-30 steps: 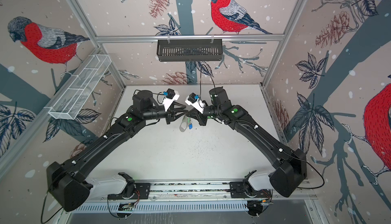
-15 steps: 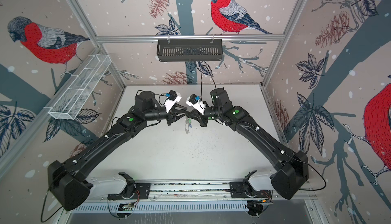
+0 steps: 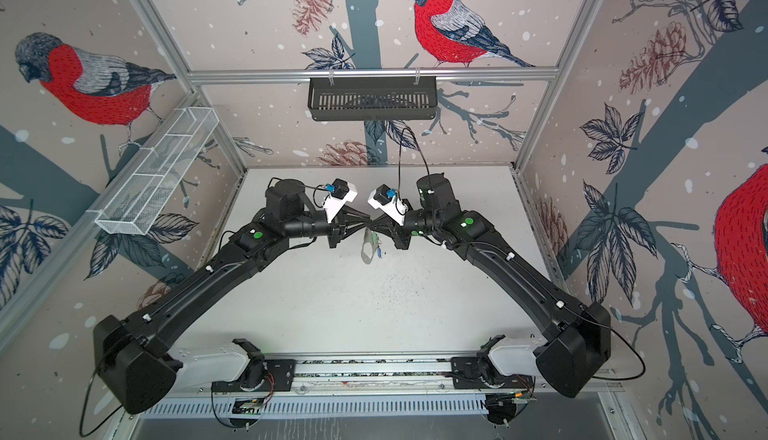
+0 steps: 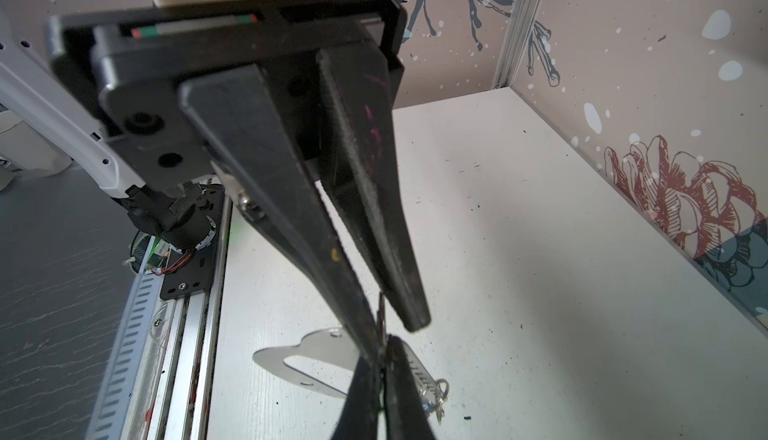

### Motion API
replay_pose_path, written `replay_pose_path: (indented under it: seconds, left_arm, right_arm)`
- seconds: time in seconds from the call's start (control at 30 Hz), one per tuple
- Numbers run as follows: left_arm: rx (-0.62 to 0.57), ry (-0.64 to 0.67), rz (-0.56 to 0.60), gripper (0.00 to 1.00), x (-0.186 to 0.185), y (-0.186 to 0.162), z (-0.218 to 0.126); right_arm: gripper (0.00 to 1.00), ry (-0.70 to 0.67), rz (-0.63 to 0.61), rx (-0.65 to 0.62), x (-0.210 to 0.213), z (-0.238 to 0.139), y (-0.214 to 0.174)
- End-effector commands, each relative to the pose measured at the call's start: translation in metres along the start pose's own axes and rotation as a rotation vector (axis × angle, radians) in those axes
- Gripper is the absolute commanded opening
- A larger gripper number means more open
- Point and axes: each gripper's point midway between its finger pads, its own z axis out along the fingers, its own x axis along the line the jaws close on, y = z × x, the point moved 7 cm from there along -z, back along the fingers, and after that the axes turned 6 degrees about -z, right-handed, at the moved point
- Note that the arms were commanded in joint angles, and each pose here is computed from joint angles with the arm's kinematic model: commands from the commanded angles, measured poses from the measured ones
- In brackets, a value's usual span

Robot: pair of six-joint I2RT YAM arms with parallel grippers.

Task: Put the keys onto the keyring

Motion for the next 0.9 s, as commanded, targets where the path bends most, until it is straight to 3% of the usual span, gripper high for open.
replay_pose_path:
  seconds: [0.0,0.23,0.5,0.7,0.77,0.87]
  left_arm:
    - [0.005,0.011,0.007,0.11,0.001,0.000,0.001]
    - [0.017,0.002,0.021,0.00,-0.004,-0.004,0.006]
    - [-0.037,0.008,0.035,0.00,-0.007,-0.003,0.007]
    - [-0.147,0.024,0.047,0.00,-0.010,0.005,0.000]
    - [-0.196,0.033,0.040,0.00,-0.010,0.007,-0.002]
    - [-0.262,0.045,0.033,0.00,-0.010,0.009,-0.005]
  right_arm:
    - [0.00,0.001,-0.050,-0.058,0.001,-0.004,0.012]
    - [0.00,-0.003,-0.054,-0.074,0.002,-0.006,0.014]
    - [0.00,-0.023,-0.052,-0.095,0.002,-0.012,0.015]
    - [0.00,-0.037,-0.043,-0.099,0.001,-0.013,0.013]
    - [0.15,-0.046,-0.034,-0.102,-0.001,-0.014,0.013]
    - [0.26,-0.072,-0.040,-0.126,0.001,-0.023,0.017]
